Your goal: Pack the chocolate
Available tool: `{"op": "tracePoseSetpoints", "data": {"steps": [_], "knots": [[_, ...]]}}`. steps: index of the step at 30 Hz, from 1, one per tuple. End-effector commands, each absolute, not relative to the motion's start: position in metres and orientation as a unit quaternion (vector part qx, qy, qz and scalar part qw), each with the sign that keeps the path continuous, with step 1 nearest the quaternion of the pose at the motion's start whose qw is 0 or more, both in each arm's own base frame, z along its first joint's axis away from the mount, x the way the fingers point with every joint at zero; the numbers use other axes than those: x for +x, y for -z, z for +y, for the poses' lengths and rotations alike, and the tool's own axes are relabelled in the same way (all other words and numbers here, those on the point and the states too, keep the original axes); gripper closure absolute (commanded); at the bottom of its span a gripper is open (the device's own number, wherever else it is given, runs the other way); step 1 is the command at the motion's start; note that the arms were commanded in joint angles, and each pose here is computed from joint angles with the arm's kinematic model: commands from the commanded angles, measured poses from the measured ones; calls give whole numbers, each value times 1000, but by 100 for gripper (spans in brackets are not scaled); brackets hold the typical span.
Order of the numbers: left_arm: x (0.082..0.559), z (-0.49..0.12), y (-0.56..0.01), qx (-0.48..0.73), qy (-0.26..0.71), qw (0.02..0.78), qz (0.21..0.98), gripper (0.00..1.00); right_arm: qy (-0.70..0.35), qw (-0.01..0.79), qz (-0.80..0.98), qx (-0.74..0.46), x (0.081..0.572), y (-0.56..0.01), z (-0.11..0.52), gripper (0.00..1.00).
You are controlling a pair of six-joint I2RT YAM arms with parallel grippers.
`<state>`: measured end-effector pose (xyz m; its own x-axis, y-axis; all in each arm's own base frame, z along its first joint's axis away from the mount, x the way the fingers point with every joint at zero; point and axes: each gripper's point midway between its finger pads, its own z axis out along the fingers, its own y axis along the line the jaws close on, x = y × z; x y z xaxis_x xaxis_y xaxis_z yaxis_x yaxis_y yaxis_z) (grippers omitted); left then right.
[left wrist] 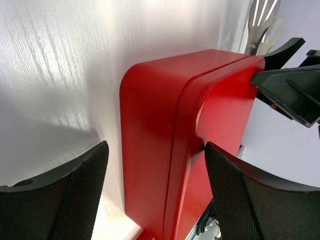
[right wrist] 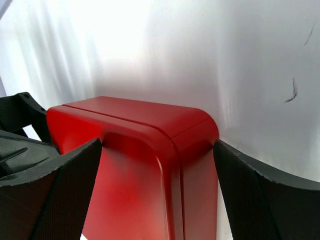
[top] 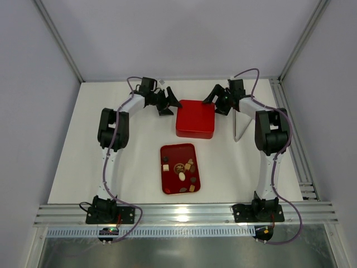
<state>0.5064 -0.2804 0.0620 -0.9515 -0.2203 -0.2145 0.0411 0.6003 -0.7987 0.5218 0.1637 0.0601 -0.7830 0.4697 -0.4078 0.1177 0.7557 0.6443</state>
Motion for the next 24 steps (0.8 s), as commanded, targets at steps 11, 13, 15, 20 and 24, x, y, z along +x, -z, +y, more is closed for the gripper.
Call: {"op": "tracePoseSetpoints", "data": {"steps": [11, 13, 15, 20, 24], "knots": [[527, -273, -46, -110, 408, 160, 892, 28, -292, 266, 898, 194, 523, -31, 154, 15], [525, -273, -44, -109, 400, 159, 896, 28, -284, 261, 902, 195, 520, -26, 152, 16], [522, -269, -38, -115, 386, 154, 902, 30, -278, 260, 903, 198, 517, -24, 150, 19], [516, -266, -26, -121, 363, 142, 913, 34, -276, 249, 905, 206, 511, -17, 149, 25], [512, -264, -17, -124, 348, 135, 919, 36, -275, 244, 906, 207, 505, -11, 152, 28]]}}
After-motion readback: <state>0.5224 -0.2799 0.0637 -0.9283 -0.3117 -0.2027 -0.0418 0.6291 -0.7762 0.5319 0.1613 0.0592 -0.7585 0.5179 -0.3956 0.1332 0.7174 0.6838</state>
